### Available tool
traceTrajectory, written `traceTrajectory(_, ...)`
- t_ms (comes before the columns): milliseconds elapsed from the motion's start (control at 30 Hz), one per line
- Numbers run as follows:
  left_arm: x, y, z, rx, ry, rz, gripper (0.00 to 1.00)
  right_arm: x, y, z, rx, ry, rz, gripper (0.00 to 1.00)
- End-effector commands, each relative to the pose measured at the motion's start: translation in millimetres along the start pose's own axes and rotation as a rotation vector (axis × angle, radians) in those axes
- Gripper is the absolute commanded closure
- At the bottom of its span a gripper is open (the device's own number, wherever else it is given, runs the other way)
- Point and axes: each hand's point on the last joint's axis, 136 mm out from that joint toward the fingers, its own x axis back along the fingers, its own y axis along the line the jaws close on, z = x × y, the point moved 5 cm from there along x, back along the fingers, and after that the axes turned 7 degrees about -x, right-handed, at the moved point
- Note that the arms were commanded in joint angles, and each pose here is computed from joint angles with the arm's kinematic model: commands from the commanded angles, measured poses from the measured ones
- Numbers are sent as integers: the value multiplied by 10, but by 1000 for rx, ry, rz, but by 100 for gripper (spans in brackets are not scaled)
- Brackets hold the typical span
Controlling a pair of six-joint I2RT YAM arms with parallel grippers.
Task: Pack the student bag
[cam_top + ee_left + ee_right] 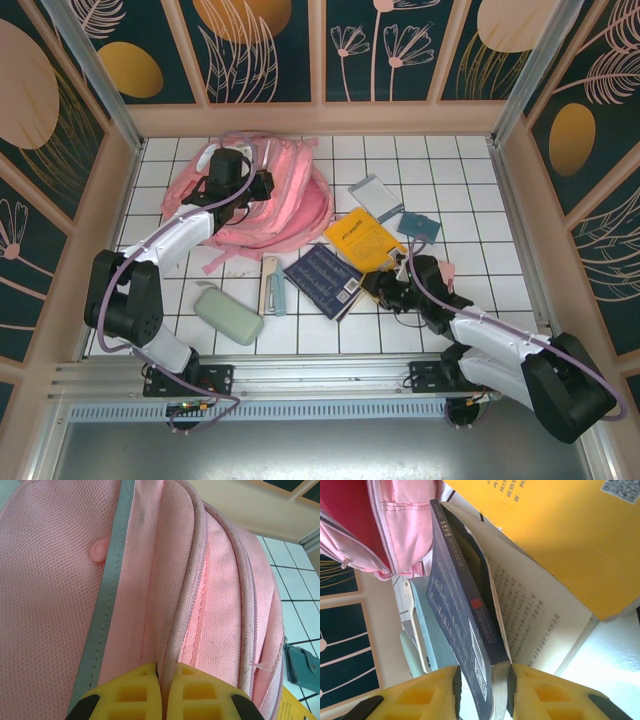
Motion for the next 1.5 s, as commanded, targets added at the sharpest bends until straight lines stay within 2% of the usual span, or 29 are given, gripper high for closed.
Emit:
traceTrajectory(0,93,-271,-202,-50,-86,105,100,14,301,-70,43,-20,-95,67)
traceTrajectory(133,78,-295,-180,-53,-79,112,100,-34,540,-64,77,11,-173,65)
traceTrajectory(267,76,-315,-176,-53,-78,121,100,-169,713,-40,123,50,-187,63)
traceTrajectory(567,75,-346,-163,-54,-77,131,100,-450,709,-53,150,85,-120,62)
traceTrajectory(733,83,-358,-176,-52,-81,137,100,-614,728,82,166,161,-97,62)
traceTrajectory(833,82,-342,-174,-50,-80,125,100,-689,584,98,171,141,29,62)
traceTrajectory(933,69,-324,-161,-48,-75,113,100,-591,516,186,181,160,48,55)
traceTrajectory(1067,47,-317,-146,-39,-68,113,100,-397,508,481,201,275,41,41)
traceTrajectory(1133,32,-318,-136,-37,-64,115,100,-342,478,654,209,309,80,37)
traceTrajectory(1267,19,-324,-131,-28,-63,124,100,-310,353,863,109,298,113,29)
traceTrajectory(1467,-7,-315,-110,-18,-59,127,100,-392,331,802,-94,165,107,26)
